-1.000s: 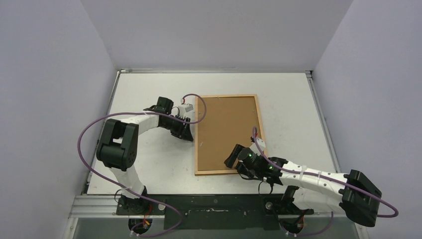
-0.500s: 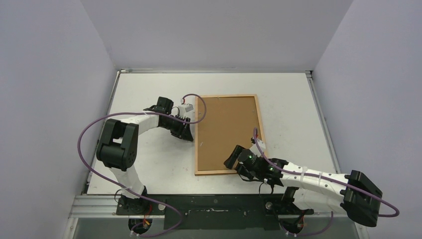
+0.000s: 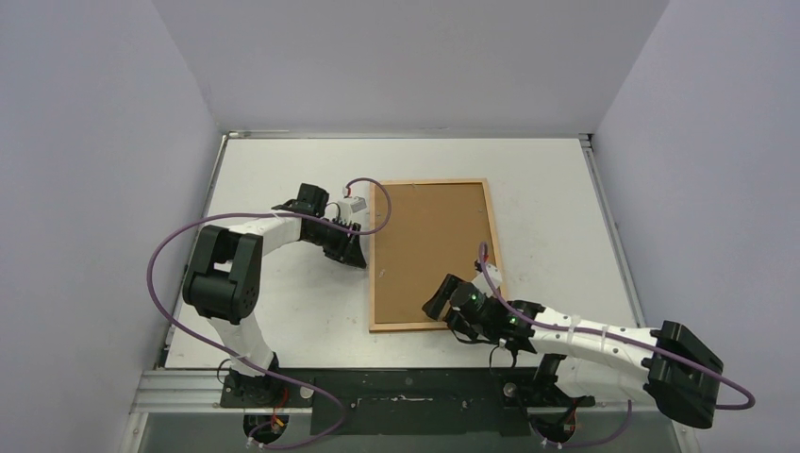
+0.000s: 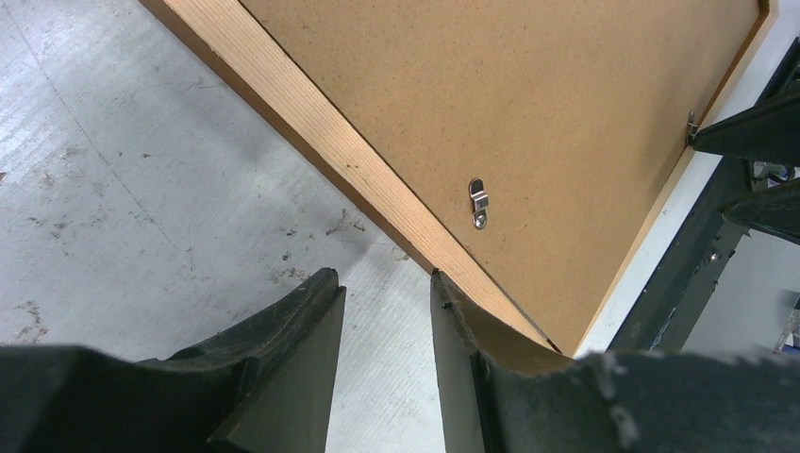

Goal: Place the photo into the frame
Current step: Install the photo frame at the center of the board.

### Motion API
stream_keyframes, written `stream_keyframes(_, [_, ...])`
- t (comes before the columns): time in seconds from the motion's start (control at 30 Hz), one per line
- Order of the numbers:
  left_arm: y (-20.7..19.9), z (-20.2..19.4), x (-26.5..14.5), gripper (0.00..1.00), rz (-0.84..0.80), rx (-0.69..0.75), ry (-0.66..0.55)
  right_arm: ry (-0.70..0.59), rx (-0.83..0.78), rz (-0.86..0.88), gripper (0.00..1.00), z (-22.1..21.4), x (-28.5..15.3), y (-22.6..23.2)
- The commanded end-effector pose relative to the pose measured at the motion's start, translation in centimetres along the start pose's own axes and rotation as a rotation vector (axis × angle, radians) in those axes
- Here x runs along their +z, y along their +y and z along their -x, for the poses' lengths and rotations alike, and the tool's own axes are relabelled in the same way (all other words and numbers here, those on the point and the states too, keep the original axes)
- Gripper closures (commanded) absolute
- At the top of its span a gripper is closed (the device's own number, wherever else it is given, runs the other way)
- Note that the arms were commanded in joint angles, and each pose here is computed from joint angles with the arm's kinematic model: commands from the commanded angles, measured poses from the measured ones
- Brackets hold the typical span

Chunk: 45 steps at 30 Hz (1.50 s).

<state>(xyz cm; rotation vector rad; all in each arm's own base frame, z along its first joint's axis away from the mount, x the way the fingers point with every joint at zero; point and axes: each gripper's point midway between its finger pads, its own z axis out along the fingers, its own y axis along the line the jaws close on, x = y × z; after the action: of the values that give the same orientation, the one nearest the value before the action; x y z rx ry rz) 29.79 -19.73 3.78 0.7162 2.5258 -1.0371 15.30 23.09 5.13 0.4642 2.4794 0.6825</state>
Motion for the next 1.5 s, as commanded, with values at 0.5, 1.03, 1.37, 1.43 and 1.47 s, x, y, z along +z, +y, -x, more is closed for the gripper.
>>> stream_keyframes(0.5, [-1.3, 2.5, -1.4, 0.63, -0.038, 0.053, -0.049, -0.155, -0.037, 0.105, 0.22, 4.0, -1.2, 5.0])
stream_keyframes(1.03, [1.9, 10.1, -2.7, 0.52, 0.030, -0.123, -0.199, -0.351, -0.269, 0.072, 0.13, 21.6, 1.5, 12.2])
stream_keyframes(1.37, [5.2, 14.4, -2.7, 0.50, -0.008, -0.129, -0.190, -0.436, -0.158, -0.183, 0.02, 29.9, 2.5, 3.1])
stream_keyframes(1.43, [4.7, 12.5, -2.4, 0.50, -0.030, -0.085, -0.161, -0.405, -0.122, -0.177, 0.00, 31.1, 3.8, 1.1])
stream_keyframes(1.47, [4.3, 11.6, -2.5, 0.50, -0.035, -0.049, -0.151, -0.396, -0.104, -0.175, 0.00, 31.7, 4.5, 0.3])
